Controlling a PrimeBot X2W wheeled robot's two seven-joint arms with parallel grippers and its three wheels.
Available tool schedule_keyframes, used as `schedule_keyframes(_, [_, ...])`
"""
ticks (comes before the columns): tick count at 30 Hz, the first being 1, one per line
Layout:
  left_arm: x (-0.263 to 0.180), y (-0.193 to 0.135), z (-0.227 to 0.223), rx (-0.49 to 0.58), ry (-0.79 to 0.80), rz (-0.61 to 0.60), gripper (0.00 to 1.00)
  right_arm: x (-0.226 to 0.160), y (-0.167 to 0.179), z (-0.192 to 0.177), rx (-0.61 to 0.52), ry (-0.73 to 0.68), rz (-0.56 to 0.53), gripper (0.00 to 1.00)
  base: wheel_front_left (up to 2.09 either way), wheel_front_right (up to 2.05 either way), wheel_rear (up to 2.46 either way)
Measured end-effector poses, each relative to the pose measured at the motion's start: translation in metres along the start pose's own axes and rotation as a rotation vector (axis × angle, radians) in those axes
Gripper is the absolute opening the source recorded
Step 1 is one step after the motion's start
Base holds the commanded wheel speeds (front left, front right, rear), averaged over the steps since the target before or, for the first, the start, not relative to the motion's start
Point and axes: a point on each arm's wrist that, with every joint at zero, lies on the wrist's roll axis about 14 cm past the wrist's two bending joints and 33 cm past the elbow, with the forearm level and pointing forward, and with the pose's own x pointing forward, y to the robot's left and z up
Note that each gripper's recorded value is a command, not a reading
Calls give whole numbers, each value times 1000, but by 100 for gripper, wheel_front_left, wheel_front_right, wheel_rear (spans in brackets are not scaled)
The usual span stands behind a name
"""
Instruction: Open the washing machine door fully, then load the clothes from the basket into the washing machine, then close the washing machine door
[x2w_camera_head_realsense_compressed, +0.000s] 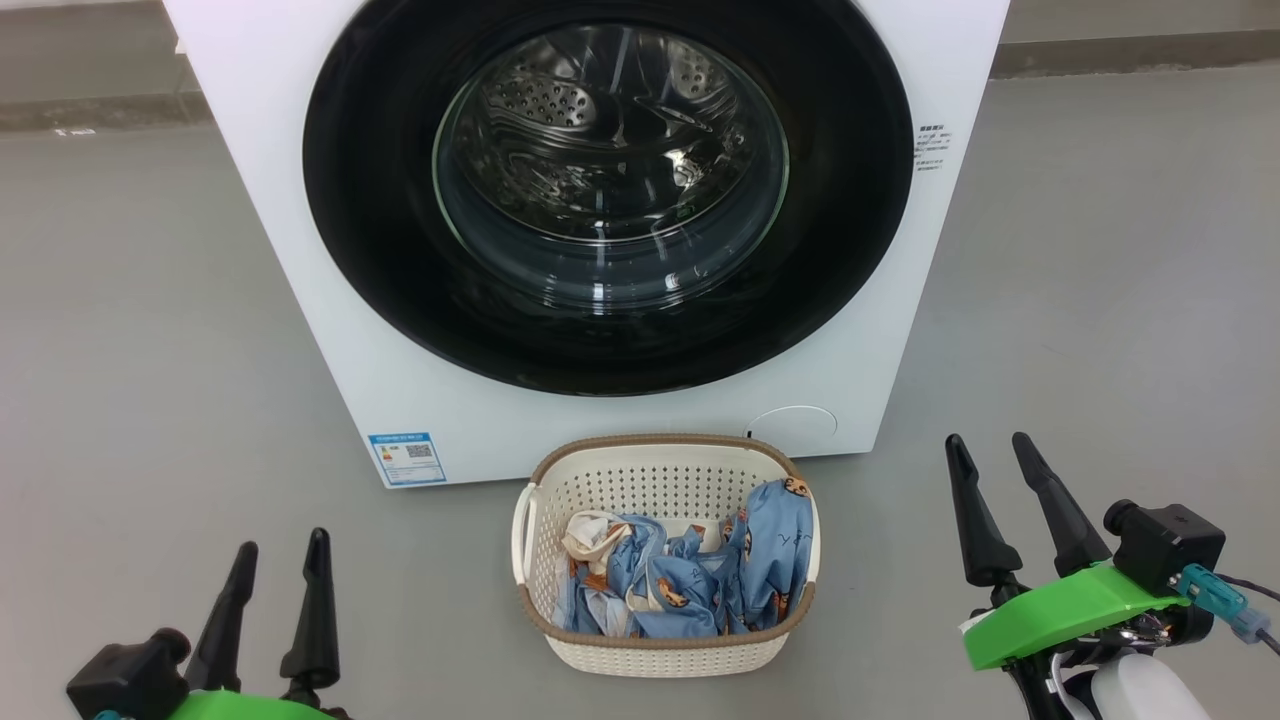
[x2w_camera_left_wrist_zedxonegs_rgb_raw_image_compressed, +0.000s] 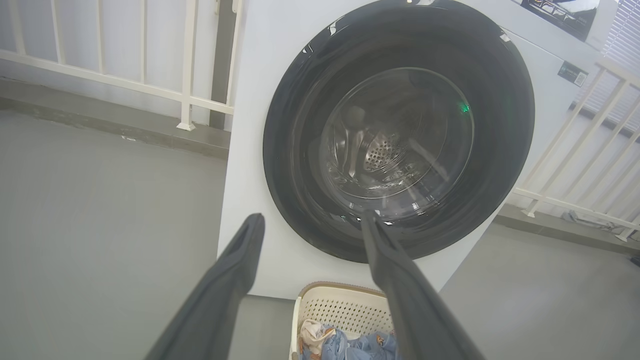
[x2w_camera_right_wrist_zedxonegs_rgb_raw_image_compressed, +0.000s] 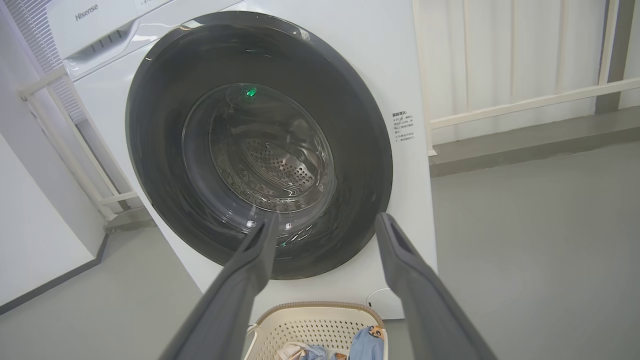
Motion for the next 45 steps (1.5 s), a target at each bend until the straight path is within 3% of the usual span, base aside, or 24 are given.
schedule_keyframes(8, [0, -5, 3, 72, -20, -23, 100, 5, 6, 6, -77, -24, 30, 100, 0, 0, 0])
schedule_keyframes(45, [2, -6, 12, 91, -42, -23, 100, 4, 3, 1, -76, -11, 22, 100, 0, 0, 0])
